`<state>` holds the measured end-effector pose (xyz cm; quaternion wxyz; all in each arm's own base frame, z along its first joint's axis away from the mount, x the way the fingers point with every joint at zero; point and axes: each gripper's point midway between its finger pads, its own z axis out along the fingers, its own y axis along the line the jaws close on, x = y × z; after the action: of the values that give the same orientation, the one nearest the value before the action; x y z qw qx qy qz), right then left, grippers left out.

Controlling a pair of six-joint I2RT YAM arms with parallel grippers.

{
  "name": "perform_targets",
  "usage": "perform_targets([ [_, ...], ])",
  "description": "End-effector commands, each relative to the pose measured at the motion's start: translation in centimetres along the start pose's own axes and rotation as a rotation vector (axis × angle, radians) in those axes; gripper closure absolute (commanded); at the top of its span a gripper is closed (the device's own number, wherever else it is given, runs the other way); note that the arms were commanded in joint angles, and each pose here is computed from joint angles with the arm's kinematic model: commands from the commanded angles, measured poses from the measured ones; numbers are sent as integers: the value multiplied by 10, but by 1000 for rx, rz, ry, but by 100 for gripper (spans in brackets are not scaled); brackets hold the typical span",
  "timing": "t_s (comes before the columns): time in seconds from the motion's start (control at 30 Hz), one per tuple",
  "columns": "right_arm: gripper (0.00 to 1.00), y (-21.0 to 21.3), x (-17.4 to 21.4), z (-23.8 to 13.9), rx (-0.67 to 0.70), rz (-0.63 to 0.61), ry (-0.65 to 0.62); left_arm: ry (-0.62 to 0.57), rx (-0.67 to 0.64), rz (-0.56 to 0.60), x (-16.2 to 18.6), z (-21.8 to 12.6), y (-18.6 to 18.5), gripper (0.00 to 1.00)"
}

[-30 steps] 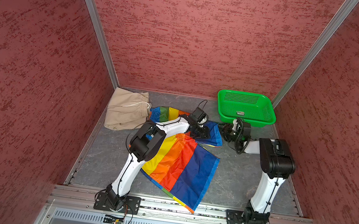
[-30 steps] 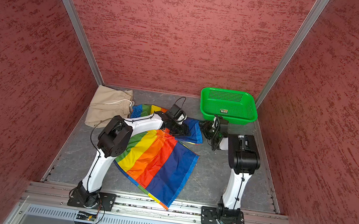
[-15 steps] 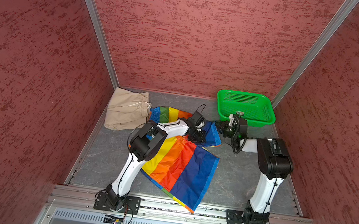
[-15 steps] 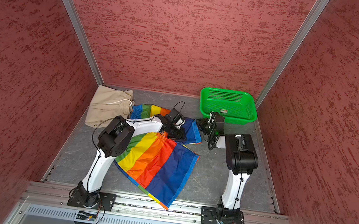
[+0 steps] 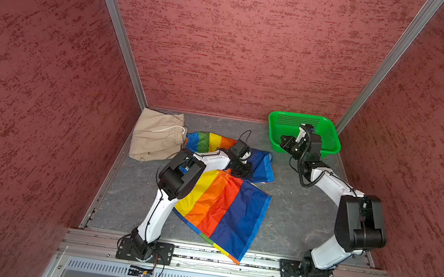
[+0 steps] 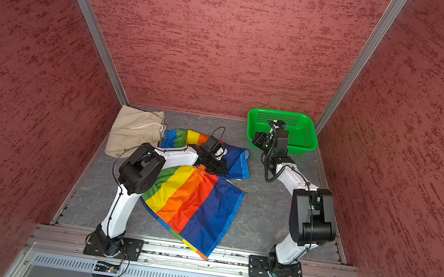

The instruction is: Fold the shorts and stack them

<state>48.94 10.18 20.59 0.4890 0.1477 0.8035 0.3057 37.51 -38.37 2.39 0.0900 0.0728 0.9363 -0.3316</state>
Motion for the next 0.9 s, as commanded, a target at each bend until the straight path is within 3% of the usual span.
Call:
perform_targets([
  [0.0, 82, -38, 34, -8, 141, -11, 64, 83, -81, -51, 28, 9, 29, 88],
  [0.1, 70, -53, 60, -9, 158, 28, 119, 79, -94, -45, 31, 6, 33, 90],
  [0.33, 58, -80, 101, 10, 184, 39, 227, 73, -89, -59, 30, 4, 38, 91],
  [0.7, 51, -90, 115, 57, 173, -26, 291, 78, -73, -61, 28, 4, 35, 91],
  [0.87, 56, -92, 118, 76, 129, 3, 264, 84, -68, -67, 31, 2, 37, 92],
])
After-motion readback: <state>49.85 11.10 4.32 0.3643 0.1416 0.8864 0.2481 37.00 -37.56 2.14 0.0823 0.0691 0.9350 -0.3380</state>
